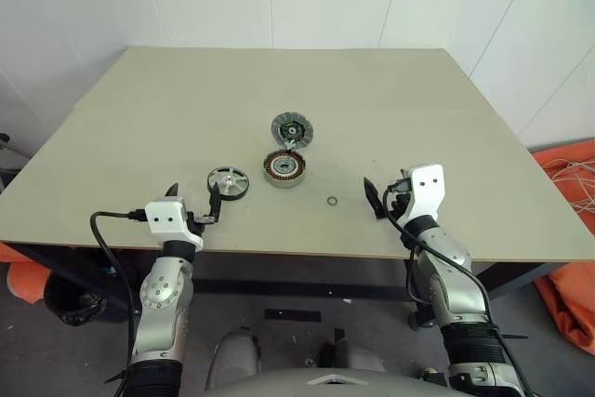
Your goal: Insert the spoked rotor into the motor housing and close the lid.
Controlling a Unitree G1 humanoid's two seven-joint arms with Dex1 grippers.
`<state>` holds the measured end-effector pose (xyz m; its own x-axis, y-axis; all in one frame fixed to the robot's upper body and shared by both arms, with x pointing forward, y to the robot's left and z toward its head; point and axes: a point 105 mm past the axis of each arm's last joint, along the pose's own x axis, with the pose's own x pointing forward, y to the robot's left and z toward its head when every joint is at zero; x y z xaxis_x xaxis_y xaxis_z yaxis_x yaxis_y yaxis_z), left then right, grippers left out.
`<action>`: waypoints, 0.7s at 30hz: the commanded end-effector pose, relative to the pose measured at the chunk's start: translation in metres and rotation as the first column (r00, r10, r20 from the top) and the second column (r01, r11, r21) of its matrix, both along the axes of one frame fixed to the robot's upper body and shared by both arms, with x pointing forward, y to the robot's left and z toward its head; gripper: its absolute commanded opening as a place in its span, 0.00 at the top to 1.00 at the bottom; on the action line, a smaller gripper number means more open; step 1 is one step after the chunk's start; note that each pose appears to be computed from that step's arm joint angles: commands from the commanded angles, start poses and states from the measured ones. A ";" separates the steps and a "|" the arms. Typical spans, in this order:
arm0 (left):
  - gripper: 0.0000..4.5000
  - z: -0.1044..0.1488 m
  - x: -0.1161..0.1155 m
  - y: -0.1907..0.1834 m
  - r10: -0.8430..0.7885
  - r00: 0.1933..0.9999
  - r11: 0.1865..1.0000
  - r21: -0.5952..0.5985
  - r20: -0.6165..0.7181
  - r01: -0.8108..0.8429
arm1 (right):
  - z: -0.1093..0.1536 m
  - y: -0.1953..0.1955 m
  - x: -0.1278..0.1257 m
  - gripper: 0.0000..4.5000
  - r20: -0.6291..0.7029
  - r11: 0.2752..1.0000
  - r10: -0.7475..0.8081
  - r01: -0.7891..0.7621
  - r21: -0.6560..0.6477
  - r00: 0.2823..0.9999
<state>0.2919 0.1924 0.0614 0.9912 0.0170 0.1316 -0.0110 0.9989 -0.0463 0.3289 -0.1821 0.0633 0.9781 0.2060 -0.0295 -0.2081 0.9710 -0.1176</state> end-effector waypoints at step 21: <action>0.00 0.008 0.000 -0.004 -0.024 0.999 1.000 0.016 0.036 0.023 | 0.028 0.026 -0.008 0.00 0.044 0.982 0.184 -0.185 0.027 0.982</action>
